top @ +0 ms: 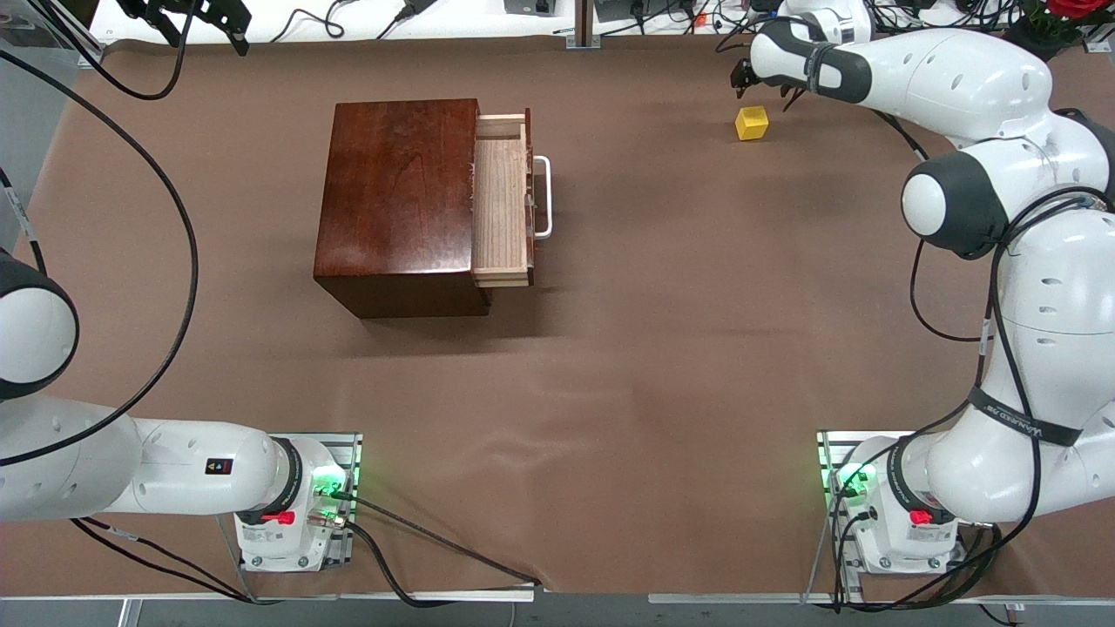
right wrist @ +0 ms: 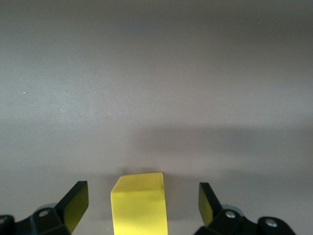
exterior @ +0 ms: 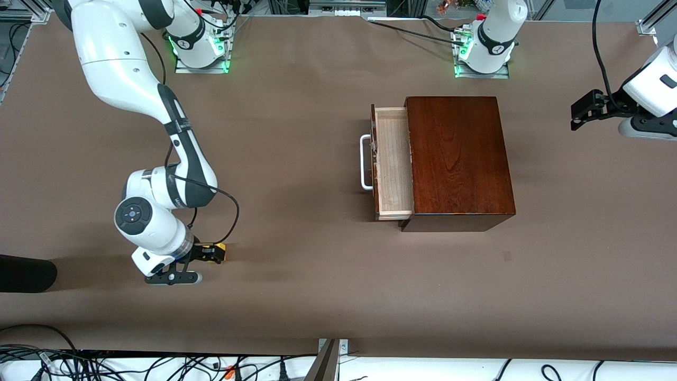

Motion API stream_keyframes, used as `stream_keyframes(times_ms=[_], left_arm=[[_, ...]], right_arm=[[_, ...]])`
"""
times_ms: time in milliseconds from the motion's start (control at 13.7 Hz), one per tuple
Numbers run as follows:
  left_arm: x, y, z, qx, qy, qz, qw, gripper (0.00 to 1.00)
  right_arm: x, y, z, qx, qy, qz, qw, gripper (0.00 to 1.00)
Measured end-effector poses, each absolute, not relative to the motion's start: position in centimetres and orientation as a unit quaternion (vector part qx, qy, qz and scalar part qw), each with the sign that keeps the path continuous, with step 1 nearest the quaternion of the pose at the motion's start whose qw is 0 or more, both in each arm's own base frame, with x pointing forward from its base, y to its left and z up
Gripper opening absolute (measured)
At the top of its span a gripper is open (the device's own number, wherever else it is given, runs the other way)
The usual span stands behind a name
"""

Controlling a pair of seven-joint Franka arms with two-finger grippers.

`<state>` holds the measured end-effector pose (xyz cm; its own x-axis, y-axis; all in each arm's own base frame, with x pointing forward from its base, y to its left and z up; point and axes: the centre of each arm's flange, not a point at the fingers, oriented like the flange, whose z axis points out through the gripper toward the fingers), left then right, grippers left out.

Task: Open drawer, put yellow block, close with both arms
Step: 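Close the right gripper on the yellow cube and lift it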

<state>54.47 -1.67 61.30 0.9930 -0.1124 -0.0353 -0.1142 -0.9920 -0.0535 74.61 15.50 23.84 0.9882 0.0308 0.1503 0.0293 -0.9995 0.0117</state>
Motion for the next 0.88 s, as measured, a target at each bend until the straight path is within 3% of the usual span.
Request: stream_keyframes(times_ms=[365,511,730,803,876], left_arm=[[54.4,-2.0,61.3,-0.998,0.059,0.015,0.028,1.00],[54.4,-2.0,61.5,-0.998,0.059,0.013,0.028,1.00],[54.3,-2.1,61.7,-0.998,0.060,0.011,0.028,1.00],[54.3,-2.1,61.7,-0.998,0.061,0.011,0.028,1.00],[54.3,-2.1,61.8,-0.998,0.061,0.010,0.028,1.00]], right_arm=[[74.1,15.8,20.2,0.998,0.018,0.058,0.008,1.00],[73.9,16.3,19.8,0.998,0.021,0.053,0.008,0.95],[73.5,16.8,19.7,0.999,0.022,0.034,0.009,0.62],[73.5,16.7,19.9,0.999,0.022,0.027,0.010,0.56],[73.5,16.6,20.4,1.000,0.020,0.019,0.012,0.56]])
